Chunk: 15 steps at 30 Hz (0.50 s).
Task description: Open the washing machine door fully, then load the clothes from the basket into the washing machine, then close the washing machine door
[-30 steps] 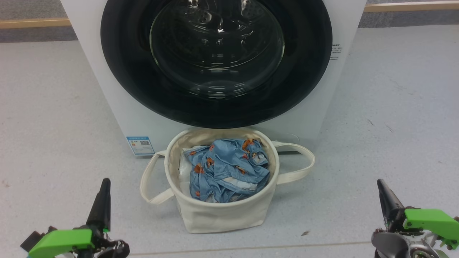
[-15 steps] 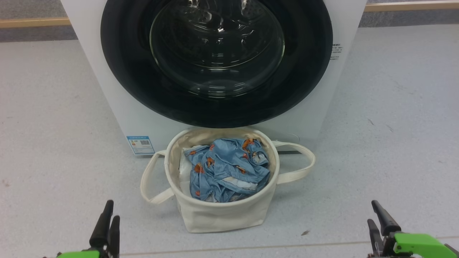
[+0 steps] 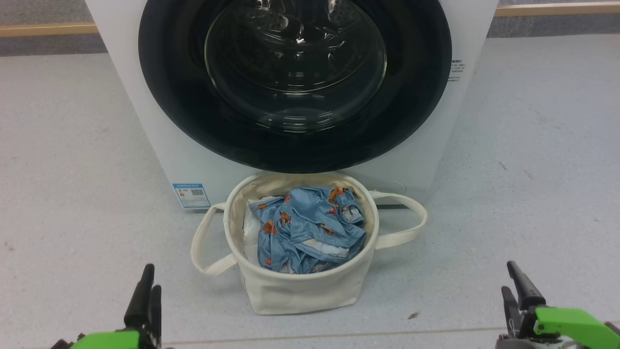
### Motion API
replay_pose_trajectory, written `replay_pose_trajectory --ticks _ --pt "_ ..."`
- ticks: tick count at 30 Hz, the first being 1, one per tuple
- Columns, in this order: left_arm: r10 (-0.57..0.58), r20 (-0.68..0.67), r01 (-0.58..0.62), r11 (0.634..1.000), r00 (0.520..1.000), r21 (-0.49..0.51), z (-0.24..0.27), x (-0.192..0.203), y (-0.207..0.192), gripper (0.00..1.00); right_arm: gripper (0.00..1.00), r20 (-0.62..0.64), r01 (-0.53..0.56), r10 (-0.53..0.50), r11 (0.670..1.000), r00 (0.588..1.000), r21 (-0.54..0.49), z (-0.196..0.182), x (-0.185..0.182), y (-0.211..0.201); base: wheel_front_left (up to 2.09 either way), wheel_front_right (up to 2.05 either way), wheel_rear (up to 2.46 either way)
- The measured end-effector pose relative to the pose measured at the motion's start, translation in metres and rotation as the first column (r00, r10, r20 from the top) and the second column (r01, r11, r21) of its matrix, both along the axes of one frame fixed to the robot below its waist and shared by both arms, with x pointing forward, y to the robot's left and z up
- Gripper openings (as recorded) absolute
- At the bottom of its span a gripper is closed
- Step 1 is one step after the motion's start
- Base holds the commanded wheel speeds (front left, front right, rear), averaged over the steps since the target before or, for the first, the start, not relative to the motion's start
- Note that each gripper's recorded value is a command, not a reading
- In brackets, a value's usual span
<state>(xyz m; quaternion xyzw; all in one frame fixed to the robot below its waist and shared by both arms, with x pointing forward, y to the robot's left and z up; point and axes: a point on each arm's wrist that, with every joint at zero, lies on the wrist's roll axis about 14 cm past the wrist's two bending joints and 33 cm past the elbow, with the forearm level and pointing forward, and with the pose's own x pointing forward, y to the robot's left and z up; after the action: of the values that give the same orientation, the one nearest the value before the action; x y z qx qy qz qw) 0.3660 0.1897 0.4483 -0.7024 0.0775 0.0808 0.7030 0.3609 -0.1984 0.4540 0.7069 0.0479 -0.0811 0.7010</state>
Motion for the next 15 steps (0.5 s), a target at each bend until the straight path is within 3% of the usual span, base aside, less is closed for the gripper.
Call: replay_pose_trajectory --ticks 9,15 --pt "-0.022 0.0 0.022 0.992 1.0 0.122 0.001 0.002 0.0 1.0 1.0 0.037 -0.029 0.034 0.992 0.999 -0.123 0.009 0.005 0.003 0.0 0.0 0.0" --pt "-0.057 0.016 0.05 0.95 0.998 0.307 0.009 0.005 0.003 1.0 1.0 0.088 -0.074 0.102 0.958 0.991 -0.277 0.024 0.01 0.012 0.0 0.0 0.0"
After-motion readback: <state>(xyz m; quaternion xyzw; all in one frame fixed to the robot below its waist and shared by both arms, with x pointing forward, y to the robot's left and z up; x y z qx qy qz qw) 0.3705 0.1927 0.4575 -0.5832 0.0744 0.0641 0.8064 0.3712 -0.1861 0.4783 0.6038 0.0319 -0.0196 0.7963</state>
